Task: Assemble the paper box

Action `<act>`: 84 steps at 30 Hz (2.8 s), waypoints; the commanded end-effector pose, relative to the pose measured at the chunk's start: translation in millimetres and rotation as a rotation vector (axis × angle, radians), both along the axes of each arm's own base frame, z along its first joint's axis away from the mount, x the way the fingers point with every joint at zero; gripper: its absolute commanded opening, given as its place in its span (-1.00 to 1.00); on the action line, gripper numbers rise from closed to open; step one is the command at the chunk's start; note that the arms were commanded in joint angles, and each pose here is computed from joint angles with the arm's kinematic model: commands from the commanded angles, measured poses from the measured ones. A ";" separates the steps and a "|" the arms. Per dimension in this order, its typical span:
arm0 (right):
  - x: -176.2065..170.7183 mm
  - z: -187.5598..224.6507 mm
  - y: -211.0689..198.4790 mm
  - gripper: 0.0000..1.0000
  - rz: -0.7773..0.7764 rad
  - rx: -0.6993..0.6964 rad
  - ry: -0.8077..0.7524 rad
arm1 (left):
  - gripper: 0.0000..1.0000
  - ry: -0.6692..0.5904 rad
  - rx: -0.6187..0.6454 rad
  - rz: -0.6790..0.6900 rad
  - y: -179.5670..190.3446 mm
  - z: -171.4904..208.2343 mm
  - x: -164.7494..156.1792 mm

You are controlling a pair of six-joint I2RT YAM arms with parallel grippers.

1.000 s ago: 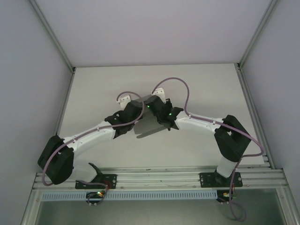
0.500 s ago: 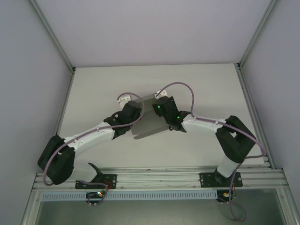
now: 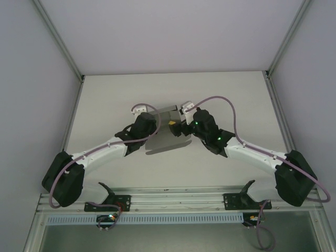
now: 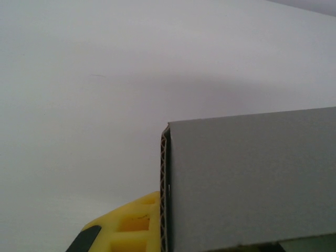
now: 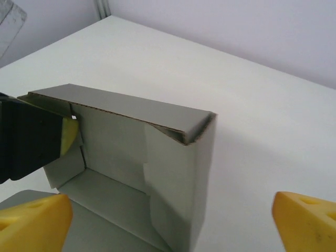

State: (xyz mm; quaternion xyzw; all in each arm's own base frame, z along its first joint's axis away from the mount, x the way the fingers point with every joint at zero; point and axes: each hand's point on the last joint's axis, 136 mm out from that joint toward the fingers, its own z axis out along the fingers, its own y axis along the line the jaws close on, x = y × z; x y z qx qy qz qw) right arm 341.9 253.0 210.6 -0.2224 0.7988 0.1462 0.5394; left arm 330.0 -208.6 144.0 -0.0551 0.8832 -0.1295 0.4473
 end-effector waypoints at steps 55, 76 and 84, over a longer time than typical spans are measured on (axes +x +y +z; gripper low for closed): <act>65.4 -54.1 -152.9 -0.94 -0.716 -0.945 0.215 | -1.00 0.031 0.118 0.149 40.5 19.9 -1.8; 84.8 -25.9 -87.8 -0.48 -0.544 -0.138 0.082 | -1.00 -0.032 0.057 0.079 9.8 34.8 -8.0; 47.9 -11.7 -33.9 -0.04 -0.137 0.012 0.133 | -1.00 -0.041 0.031 0.035 2.0 32.6 -9.0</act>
